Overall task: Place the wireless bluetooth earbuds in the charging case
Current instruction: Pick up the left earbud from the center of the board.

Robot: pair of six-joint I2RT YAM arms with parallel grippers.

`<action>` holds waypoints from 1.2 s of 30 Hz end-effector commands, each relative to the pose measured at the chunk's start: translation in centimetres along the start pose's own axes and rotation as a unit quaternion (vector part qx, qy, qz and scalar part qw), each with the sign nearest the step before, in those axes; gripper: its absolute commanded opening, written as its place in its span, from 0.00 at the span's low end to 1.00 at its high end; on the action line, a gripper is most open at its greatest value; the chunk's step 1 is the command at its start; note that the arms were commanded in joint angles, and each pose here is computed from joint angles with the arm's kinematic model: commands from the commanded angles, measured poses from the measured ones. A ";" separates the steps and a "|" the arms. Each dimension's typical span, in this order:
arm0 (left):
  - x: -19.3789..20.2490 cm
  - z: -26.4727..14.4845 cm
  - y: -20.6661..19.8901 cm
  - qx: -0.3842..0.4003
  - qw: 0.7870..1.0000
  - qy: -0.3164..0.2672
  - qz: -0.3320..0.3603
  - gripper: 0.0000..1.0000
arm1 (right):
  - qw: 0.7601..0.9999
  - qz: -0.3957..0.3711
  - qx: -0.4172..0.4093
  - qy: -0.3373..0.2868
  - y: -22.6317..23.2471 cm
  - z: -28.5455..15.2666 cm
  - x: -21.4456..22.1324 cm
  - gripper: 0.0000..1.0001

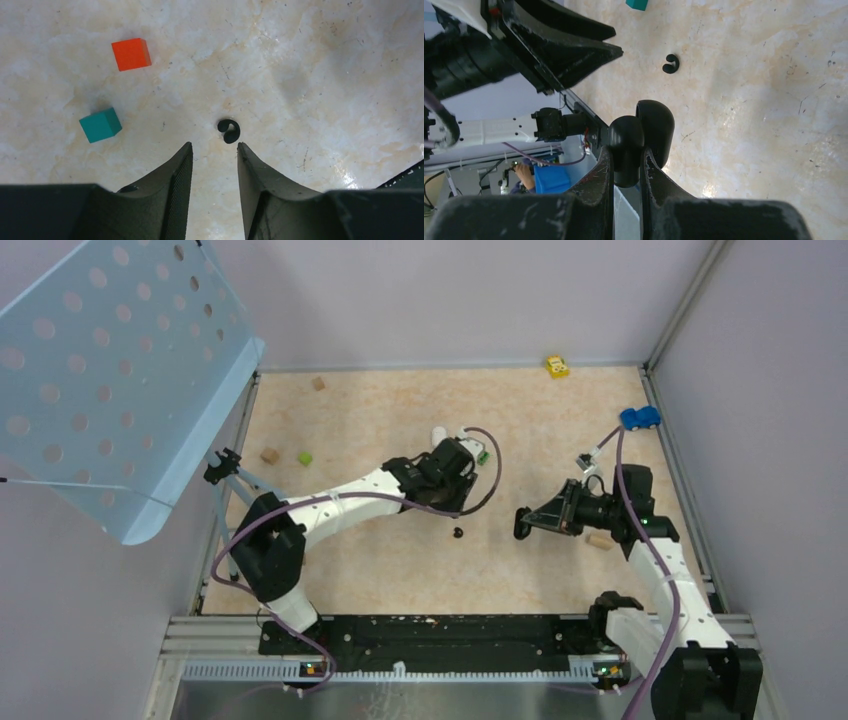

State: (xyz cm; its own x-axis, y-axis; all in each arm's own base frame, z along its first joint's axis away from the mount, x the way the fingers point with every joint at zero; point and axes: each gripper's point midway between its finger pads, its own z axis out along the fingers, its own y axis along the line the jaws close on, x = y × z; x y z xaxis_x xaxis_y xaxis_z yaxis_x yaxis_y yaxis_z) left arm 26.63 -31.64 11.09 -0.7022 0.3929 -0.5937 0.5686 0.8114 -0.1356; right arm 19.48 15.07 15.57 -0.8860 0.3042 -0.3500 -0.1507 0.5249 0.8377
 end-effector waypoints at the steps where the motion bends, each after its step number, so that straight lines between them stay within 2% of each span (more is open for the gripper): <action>1: 0.1 0.2 -0.2 -0.099 0.995 -0.009 -0.021 0.41 | 0.999 -0.040 -0.010 -0.018 1.2 -0.2 -1.7 0.00; 6: 1.9 2.4 -1.7 -0.104 0.994 0.015 -0.034 0.35 | 0.999 -0.044 -0.010 -0.022 1.5 -0.3 -1.9 0.00; 21: 3.5 4.8 -4.5 -0.067 0.996 0.036 -0.036 0.34 | 0.999 -0.048 -0.006 -0.019 1.4 -0.4 -1.8 0.00; 36: 5.3 6.2 -4.2 -0.085 0.994 0.058 -0.038 0.32 | 0.999 -0.047 -0.006 -0.017 1.5 -0.5 -1.7 0.00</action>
State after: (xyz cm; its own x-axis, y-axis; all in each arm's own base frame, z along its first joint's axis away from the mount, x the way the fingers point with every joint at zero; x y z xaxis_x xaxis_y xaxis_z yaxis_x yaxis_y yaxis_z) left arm 23.14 -35.01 3.59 -0.7852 0.3836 -0.4862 0.4502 0.8926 -0.0229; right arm 19.82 14.91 15.77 -0.8803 0.2991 -0.3682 -0.1620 0.5399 0.8260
